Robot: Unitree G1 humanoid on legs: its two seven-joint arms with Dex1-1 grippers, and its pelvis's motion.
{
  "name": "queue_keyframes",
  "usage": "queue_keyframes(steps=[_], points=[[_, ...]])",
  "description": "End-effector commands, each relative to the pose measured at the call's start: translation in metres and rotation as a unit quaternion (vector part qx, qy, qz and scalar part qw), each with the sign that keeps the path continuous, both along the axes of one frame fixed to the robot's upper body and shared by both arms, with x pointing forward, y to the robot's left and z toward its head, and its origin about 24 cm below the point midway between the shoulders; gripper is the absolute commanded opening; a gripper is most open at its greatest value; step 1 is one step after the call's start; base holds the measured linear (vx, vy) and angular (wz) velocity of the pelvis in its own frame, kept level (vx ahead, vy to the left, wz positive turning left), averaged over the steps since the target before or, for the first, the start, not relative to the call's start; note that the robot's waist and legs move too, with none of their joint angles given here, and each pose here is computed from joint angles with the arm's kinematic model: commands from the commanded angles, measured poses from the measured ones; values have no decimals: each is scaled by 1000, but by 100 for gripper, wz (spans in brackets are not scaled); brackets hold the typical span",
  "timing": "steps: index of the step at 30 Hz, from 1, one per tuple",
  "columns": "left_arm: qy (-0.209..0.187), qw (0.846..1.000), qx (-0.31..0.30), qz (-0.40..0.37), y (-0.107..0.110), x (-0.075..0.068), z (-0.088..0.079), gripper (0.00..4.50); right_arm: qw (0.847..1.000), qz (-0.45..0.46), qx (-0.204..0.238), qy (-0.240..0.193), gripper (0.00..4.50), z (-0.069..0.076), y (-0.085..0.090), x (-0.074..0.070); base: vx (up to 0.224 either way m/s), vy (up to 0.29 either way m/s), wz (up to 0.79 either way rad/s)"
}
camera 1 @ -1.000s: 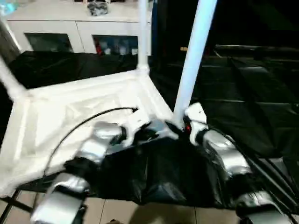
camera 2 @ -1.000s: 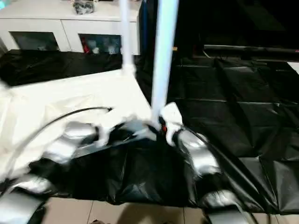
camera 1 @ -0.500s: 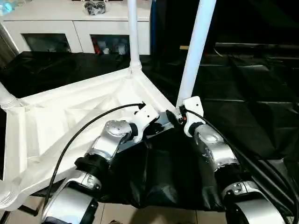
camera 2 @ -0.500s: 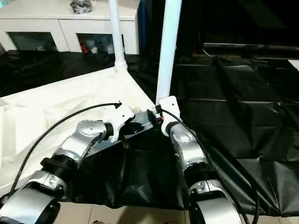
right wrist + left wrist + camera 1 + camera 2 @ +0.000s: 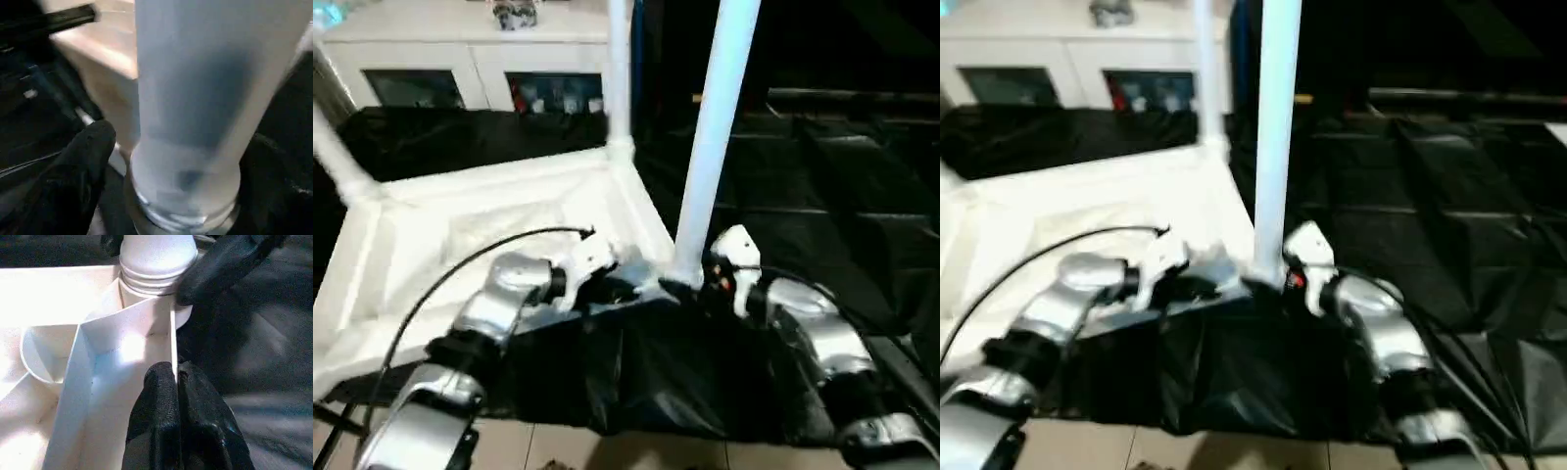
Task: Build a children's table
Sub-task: Rotate leg to tighten
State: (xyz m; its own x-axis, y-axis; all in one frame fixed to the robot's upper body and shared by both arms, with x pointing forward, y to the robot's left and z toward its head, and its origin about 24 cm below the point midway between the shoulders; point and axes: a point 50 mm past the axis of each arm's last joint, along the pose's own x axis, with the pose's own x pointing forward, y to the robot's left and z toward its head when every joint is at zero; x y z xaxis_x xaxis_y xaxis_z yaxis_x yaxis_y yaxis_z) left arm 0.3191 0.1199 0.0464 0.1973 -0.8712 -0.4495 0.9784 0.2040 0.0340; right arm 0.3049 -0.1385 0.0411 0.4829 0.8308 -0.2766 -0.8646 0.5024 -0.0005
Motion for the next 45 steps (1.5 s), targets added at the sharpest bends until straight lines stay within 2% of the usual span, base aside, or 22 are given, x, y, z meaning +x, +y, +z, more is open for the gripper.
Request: queue_keyframes(steps=[1,3,8,12,16,20,22,24,26,28,30,33,34,35,36,37,39,40,43,44,45], points=[[-36,998,-29,-32,-11,3,17,0,997,81,9,6,393,3,18,-10,0,0,0],[-31,998,-25,-41,-5,3,18,0,993,118,-8,14,393,2,17,-15,0,0,0],[-24,998,-23,-55,-2,0,18,0,991,134,-24,16,348,1,16,-17,0,0,0],[-21,998,-20,-64,-1,-3,16,0,990,139,-23,16,324,3,19,-17,0,0,0],[-23,998,-19,-54,-1,-2,15,0,990,141,-18,21,280,1,21,-20,0,0,0],[-34,999,-13,-27,-2,2,15,0,992,126,-12,20,269,-3,24,-20,0,0,0],[-42,999,-5,1,-3,6,14,0,996,81,-19,13,267,-7,27,-14,0,0,0],[-54,997,-4,59,-7,12,12,0,999,-34,-36,2,265,-17,33,1,0,0,0],[-54,996,-4,74,-10,13,11,0,997,-64,-34,5,265,-19,36,4,0,0,0],[-51,993,-9,108,-24,14,8,0,989,-145,-11,20,265,-22,49,14,0,0,0],[-50,991,-15,125,-32,15,7,0,984,-174,-1,26,264,-23,57,17,0,0,0],[-49,990,-19,130,-41,15,7,0,982,-189,-1,25,264,-23,64,19,0,0,0],[-50,990,-25,133,-51,15,8,0,981,-191,-7,15,264,-21,74,20,0,0,0],[-50,990,-26,133,-53,15,8,0,982,-190,-8,13,299,-21,76,21,0,0,0],[-53,989,-28,133,-57,16,9,0,982,-187,-6,11,299,-20,80,21,0,0,0],[-55,989,-30,131,-60,16,10,0,982,-187,-1,9,334,-19,82,22,0,0,0],[-59,990,-28,128,-58,16,11,0,982,-187,8,11,344,-17,81,24,0,0,0],[-60,990,-28,128,-58,16,11,0,982,-187,8,11,370,-17,81,24,0,0,0],[-63,991,-25,120,-56,15,11,0,982,-190,1,5,391,-16,77,26,0,0,0],[-60,994,-26,89,-48,11,11,0,985,-174,-9,-13,391,-14,66,27,0,0,0],[-60,994,-26,88,-48,11,11,0,985,-173,-10,-14,391,-13,65,27,0,0,0]])
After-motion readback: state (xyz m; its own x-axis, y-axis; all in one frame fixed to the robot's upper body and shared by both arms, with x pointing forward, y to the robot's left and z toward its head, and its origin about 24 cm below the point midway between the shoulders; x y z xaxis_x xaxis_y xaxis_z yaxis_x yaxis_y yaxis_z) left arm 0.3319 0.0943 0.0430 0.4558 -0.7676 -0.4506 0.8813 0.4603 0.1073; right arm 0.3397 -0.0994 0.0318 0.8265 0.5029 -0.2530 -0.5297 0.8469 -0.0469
